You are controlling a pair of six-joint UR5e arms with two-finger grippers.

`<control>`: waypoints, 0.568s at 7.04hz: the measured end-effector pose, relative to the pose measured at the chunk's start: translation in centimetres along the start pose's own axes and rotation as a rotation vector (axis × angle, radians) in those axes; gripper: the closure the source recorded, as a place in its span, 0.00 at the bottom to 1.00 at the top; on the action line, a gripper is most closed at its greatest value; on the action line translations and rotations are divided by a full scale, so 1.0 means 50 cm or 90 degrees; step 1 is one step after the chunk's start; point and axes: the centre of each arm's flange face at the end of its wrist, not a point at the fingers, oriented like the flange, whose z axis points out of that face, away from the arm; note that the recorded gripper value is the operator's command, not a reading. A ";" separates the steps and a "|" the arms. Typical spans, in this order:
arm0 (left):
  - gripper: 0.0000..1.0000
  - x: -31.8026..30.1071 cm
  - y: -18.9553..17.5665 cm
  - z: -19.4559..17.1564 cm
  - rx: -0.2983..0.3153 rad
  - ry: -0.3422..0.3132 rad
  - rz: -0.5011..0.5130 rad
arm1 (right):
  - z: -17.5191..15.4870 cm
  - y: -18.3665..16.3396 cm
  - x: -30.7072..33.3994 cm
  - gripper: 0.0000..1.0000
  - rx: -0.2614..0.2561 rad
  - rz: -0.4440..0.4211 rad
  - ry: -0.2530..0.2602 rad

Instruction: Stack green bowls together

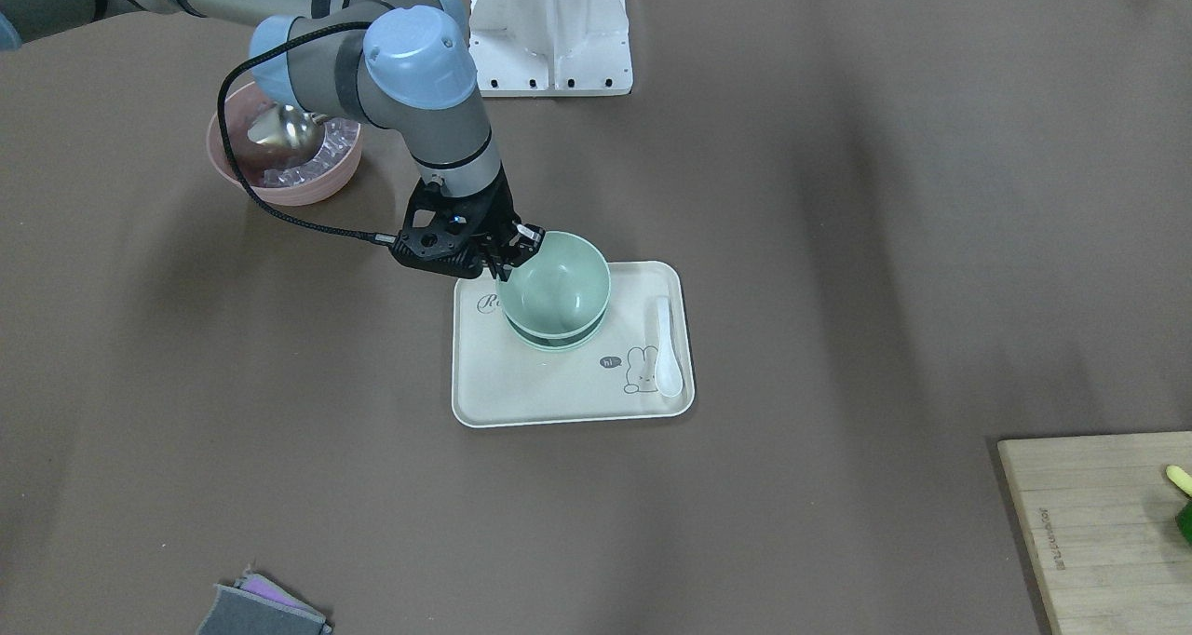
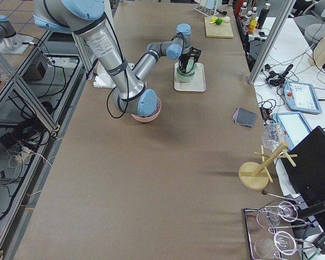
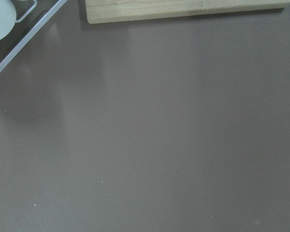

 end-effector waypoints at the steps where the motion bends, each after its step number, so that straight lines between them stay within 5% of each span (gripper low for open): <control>1: 0.01 0.000 0.000 0.000 0.000 0.000 0.000 | 0.010 0.013 -0.002 1.00 0.000 -0.004 0.003; 4: 0.01 -0.001 0.002 0.001 -0.001 0.000 -0.001 | 0.027 0.023 0.002 1.00 0.000 -0.007 0.010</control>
